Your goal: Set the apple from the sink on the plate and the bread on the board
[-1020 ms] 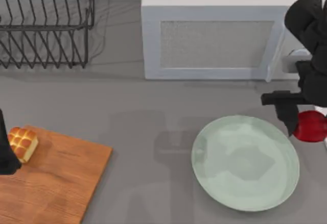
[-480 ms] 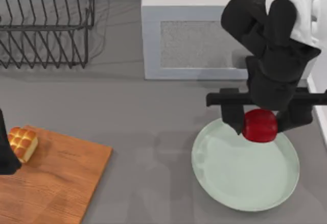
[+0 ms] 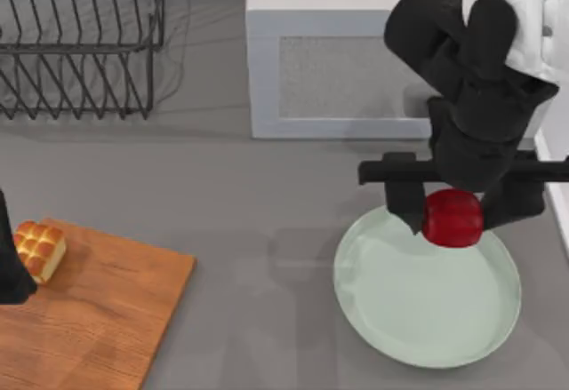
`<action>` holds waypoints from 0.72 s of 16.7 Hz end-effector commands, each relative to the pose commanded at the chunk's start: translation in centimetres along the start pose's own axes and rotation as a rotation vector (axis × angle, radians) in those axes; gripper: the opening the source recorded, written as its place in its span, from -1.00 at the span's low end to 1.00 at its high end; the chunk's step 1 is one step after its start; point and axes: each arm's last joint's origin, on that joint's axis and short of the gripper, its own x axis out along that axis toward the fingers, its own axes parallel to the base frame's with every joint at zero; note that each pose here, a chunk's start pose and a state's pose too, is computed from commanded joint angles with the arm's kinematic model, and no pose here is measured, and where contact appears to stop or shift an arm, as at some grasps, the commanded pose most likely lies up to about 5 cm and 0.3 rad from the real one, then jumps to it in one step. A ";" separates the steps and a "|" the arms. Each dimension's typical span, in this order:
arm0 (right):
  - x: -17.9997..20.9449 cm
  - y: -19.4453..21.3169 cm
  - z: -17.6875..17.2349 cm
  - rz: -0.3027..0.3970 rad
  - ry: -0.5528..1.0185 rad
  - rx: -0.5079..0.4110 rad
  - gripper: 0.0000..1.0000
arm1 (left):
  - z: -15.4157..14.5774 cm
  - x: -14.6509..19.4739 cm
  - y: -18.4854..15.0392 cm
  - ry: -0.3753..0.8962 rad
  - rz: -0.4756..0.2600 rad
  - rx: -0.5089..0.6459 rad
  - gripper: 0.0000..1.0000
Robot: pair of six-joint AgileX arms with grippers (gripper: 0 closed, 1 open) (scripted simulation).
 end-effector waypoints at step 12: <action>0.0 0.0 0.0 0.000 0.000 0.000 1.00 | 0.0 0.0 0.0 0.000 0.000 0.000 1.00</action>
